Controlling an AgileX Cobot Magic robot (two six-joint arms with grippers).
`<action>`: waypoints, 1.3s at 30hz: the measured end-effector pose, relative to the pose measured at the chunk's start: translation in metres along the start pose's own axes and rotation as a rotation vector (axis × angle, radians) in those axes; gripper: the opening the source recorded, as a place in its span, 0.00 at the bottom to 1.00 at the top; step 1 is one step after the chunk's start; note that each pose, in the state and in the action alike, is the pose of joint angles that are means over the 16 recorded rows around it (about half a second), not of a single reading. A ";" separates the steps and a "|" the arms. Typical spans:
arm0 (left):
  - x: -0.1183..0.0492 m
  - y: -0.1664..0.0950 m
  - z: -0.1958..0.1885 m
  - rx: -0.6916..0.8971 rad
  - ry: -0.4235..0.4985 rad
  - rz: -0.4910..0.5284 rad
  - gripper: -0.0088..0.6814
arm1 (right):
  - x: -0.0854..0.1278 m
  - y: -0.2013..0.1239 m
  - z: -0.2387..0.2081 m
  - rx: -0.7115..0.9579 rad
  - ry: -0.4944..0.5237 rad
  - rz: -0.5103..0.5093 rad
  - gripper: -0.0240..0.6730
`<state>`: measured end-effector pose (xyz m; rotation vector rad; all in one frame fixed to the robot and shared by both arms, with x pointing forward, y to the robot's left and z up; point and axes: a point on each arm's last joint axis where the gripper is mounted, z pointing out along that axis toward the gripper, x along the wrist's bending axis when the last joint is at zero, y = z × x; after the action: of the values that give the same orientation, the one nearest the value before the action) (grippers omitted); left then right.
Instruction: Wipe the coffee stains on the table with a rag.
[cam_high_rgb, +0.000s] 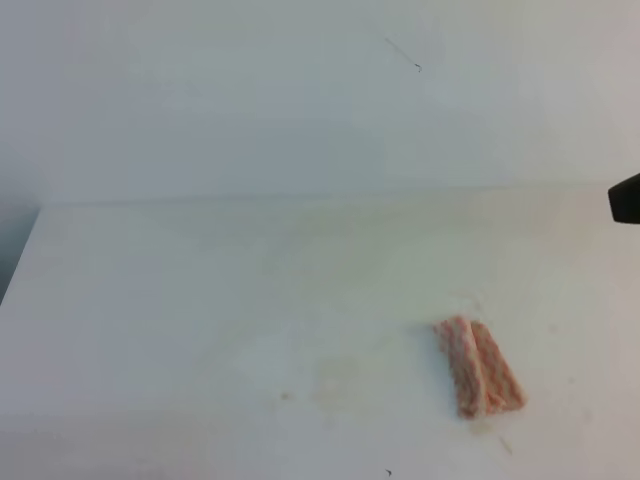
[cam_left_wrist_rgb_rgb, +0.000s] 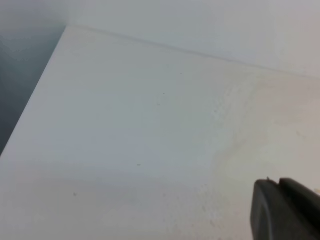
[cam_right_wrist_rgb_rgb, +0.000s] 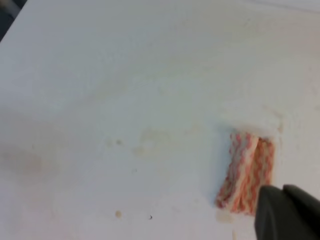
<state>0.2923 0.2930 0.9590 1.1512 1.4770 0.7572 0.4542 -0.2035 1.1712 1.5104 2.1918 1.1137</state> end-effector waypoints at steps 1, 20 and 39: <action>0.000 0.000 0.000 0.000 0.000 0.000 0.01 | 0.001 0.000 -0.003 -0.008 0.001 -0.001 0.03; 0.000 0.000 0.000 0.000 0.000 0.000 0.01 | -0.002 -0.010 -0.070 -0.249 -0.107 -0.081 0.03; 0.000 0.000 0.000 0.000 0.000 0.000 0.01 | -0.027 -0.146 -0.104 -0.721 -0.557 -0.125 0.03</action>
<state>0.2923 0.2930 0.9590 1.1512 1.4770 0.7572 0.3046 -0.2979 1.1318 1.1463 1.2911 1.0974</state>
